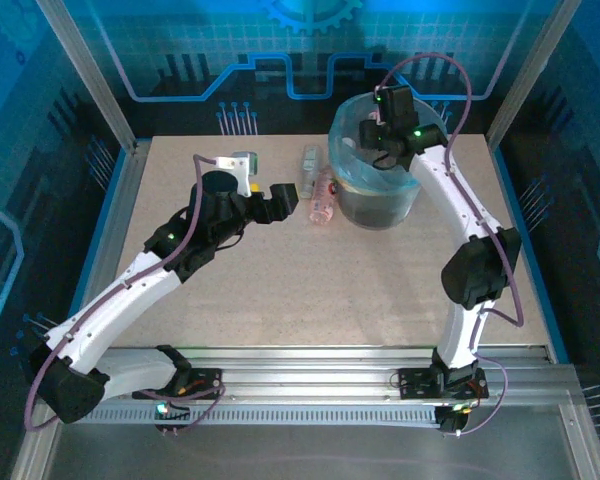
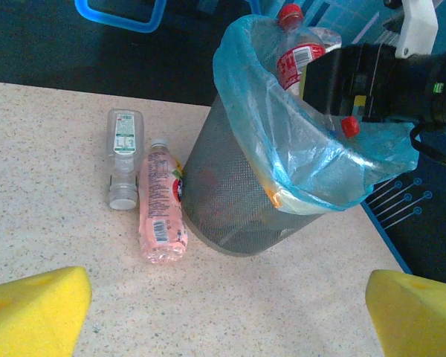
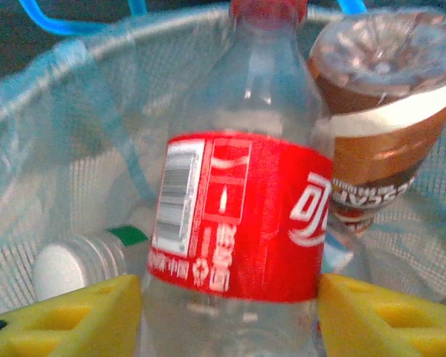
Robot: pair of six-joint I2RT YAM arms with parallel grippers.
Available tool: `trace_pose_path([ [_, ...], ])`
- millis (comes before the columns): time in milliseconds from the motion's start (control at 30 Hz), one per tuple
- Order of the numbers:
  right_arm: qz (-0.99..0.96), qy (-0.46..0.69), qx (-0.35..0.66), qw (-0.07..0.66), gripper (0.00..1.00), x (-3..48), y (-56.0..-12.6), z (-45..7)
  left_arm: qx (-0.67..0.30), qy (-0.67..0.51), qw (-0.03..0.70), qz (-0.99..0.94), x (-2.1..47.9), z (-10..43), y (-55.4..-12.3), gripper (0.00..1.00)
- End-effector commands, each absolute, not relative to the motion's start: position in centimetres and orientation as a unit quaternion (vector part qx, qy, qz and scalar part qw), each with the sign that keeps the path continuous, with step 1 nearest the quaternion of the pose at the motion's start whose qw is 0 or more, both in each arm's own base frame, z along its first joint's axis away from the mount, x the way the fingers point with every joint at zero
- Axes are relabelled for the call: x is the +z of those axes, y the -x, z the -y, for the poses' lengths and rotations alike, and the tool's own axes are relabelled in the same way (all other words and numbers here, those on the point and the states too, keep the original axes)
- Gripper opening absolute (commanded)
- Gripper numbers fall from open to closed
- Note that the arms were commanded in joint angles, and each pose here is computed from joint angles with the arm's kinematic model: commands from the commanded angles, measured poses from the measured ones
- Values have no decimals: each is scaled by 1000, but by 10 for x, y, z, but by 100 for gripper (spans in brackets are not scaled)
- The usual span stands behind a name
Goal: Put the plastic bottles in the bin
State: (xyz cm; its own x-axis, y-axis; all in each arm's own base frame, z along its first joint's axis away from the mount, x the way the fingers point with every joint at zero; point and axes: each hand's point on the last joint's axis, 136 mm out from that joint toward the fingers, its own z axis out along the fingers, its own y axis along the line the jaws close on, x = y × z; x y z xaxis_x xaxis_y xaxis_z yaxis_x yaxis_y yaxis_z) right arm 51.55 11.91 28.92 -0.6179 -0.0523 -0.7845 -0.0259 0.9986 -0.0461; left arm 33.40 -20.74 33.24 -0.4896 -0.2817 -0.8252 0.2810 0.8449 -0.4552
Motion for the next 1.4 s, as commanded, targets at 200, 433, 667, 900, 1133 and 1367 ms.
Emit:
trace_pose_path([
  [200,-924,14,-32,381,81,280,-492,-106,-297,1,514,-805,341,210,-330,96],
  [433,-916,41,14,398,64,289,-516,-126,-294,1,519,-803,346,206,-327,96],
  [667,-908,57,39,414,52,299,-518,-136,-293,5,522,-801,349,202,-321,95],
  [900,-879,110,79,458,49,315,-495,-150,-291,7,522,-802,349,199,-315,95],
  [1133,-870,160,73,460,56,297,-477,-149,-294,4,523,-800,350,203,-314,95],
  [1367,-874,130,53,465,80,312,-474,-139,-290,1,520,-804,344,206,-313,95],
])
